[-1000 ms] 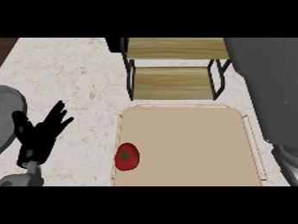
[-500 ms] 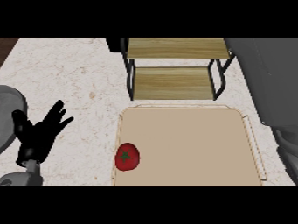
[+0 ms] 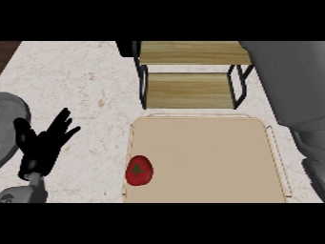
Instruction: Pick the squash from the tray and place it in the tiered shelf
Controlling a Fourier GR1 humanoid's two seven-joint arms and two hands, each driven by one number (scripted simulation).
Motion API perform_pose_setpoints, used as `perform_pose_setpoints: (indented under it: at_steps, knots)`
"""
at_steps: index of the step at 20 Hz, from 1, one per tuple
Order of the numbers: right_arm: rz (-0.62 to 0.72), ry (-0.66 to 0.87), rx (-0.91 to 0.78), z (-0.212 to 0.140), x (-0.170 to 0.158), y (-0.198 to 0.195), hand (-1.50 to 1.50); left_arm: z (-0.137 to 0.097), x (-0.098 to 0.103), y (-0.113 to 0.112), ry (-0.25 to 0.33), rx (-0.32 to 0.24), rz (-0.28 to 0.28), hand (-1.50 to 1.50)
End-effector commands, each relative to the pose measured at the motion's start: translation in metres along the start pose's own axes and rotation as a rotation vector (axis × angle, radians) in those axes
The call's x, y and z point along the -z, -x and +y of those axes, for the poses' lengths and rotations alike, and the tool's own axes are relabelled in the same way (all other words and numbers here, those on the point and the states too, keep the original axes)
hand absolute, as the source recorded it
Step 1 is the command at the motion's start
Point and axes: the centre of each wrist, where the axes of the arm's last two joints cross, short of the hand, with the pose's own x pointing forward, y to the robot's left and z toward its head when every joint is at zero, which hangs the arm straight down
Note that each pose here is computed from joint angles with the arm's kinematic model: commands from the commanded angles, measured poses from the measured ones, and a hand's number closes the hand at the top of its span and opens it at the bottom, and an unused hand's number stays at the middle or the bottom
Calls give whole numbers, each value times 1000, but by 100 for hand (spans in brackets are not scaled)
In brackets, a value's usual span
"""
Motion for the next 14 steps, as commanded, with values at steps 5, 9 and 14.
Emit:
perform_pose_setpoints:
  at_steps: [5,9,14]
  knots:
    - [-36,-14,7,10,13,12,150,-16,2,14,0,4,70,0]
    - [-53,-39,-127,-6,5,7,150,-13,-7,33,1,1,69,0]
    - [78,72,199,-12,13,11,-150,-7,2,10,-16,-6,54,0]
